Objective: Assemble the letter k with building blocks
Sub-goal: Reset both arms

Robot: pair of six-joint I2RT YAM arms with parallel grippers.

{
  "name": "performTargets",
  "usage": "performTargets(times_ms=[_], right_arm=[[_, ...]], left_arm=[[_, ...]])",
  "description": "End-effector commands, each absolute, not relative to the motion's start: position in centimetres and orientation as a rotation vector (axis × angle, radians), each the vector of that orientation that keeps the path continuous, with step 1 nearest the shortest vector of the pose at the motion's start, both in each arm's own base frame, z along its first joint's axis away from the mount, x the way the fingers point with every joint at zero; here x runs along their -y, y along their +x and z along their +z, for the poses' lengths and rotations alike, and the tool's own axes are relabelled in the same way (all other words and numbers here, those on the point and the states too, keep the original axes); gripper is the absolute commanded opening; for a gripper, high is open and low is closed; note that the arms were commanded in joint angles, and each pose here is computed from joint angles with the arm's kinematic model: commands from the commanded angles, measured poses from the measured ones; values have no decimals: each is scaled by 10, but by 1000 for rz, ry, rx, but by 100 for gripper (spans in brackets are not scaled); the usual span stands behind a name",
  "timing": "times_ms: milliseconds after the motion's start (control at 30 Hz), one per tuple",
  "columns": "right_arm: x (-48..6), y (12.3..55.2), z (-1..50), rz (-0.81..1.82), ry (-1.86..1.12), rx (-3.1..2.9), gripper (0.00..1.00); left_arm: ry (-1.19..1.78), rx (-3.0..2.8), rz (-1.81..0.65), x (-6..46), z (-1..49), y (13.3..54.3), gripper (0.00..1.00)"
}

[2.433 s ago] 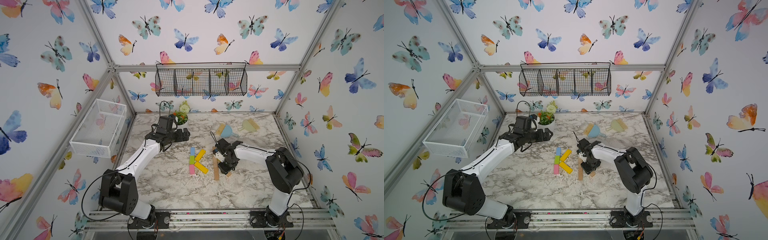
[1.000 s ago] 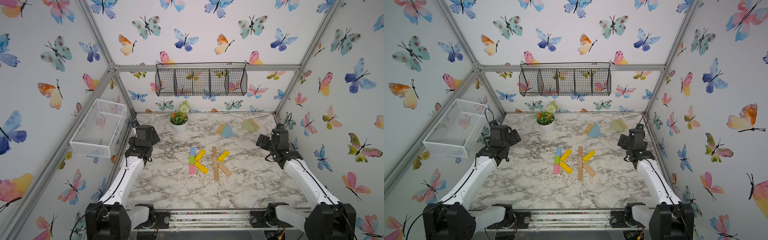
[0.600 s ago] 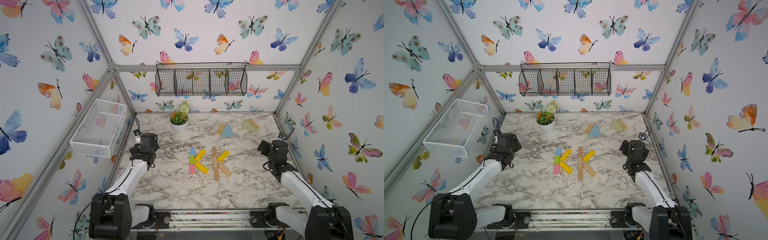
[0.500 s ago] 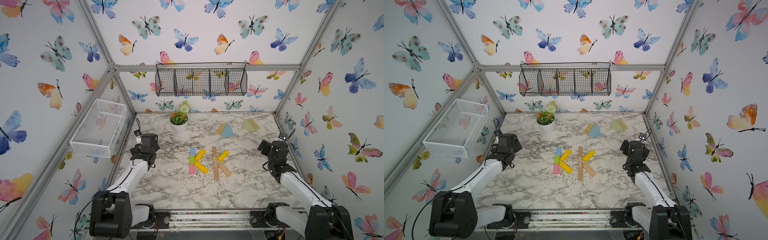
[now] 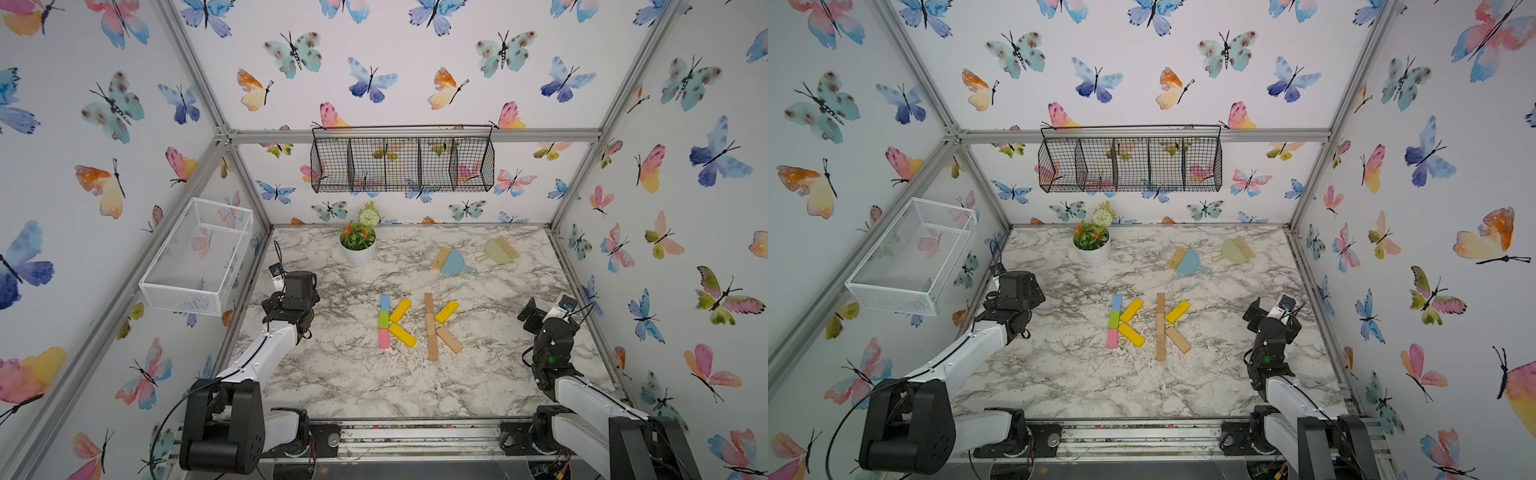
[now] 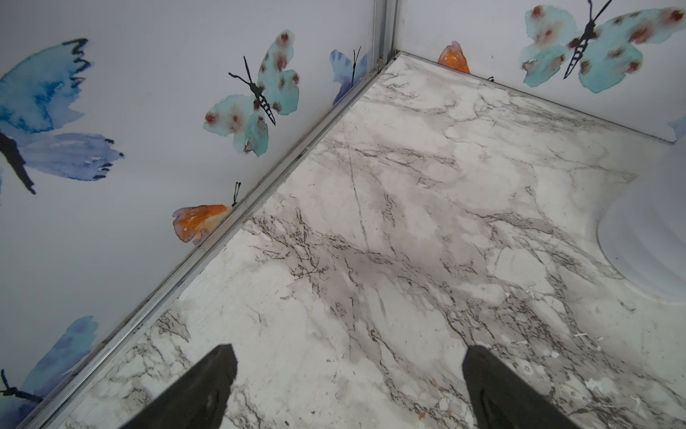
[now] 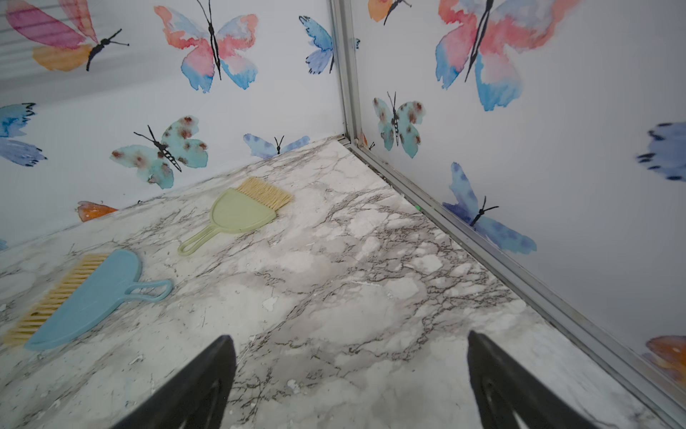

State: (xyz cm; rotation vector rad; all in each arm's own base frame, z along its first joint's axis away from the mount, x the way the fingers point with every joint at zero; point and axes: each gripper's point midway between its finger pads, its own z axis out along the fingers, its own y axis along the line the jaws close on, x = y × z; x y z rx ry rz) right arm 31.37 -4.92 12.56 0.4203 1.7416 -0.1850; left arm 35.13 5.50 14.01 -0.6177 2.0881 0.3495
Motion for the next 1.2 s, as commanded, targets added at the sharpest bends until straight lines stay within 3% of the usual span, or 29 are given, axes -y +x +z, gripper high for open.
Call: performTargets(times_ms=[0, 300, 700, 1167], right_arm=[[39, 325, 153, -135, 332, -1602, 98], [37, 327, 135, -142, 310, -1600, 98], [-9, 379, 102, -43, 8, -1795, 98], [-14, 381, 102, -30, -32, -1788, 98]], left_arm=[[-618, -2048, 382, -60, 143, 349, 98], [-612, -1936, 374, -68, 156, 342, 98], [-498, -1801, 355, -69, 145, 358, 98], [-167, -1816, 115, -16, 119, 371, 98]])
